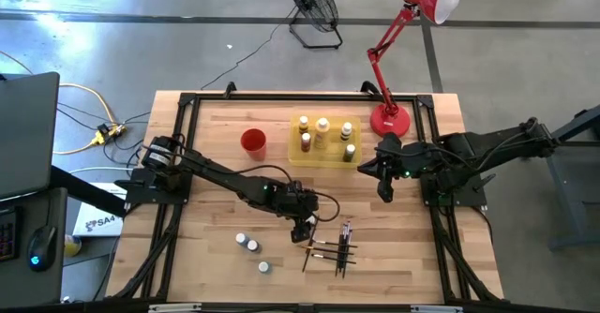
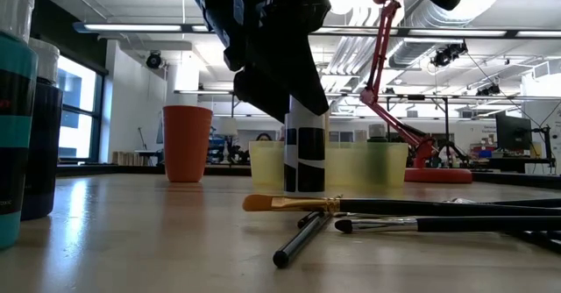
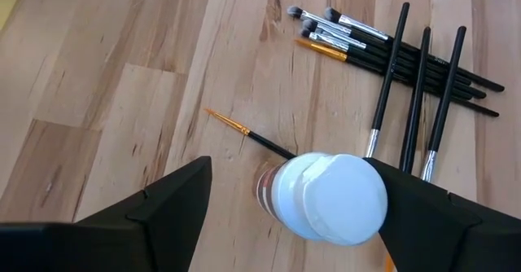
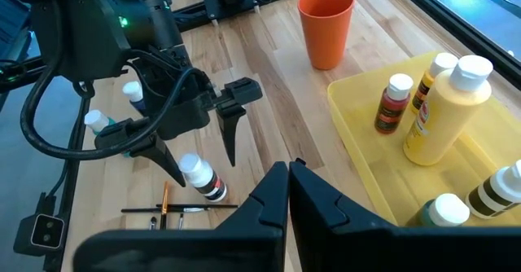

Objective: Pick & Place Paint Supplies
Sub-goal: Put the white paint bottle into the yellow bin

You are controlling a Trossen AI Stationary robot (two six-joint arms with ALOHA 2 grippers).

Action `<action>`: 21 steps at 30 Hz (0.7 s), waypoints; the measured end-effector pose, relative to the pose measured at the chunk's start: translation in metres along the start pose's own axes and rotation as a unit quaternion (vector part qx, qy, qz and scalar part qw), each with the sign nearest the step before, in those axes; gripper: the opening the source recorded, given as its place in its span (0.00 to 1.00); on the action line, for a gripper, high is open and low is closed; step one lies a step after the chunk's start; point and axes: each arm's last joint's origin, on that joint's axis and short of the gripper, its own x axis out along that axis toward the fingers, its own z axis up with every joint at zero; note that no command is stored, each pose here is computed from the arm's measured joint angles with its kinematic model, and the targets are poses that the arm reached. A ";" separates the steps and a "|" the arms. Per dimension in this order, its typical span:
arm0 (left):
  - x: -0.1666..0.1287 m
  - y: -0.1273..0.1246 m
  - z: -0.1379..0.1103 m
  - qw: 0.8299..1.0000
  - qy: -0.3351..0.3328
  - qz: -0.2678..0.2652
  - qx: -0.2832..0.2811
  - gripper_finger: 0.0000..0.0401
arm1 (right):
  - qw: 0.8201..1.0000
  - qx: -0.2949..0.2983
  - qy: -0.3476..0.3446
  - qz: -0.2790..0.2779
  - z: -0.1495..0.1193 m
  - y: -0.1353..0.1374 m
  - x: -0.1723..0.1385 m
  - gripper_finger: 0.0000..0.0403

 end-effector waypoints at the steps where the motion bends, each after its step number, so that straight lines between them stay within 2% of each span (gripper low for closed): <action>1: 0.000 0.000 0.000 1.000 0.000 0.000 0.000 0.76 | 1.000 0.000 0.000 0.000 0.000 0.000 0.000 0.01; 11: 0.000 0.000 0.000 1.000 0.000 0.000 0.000 0.55 | 1.000 0.000 0.000 0.000 0.000 0.000 0.000 0.01; 21: 0.000 0.000 0.000 1.000 -0.001 0.002 -0.010 0.42 | 1.000 0.000 0.000 0.000 0.000 0.000 0.000 0.01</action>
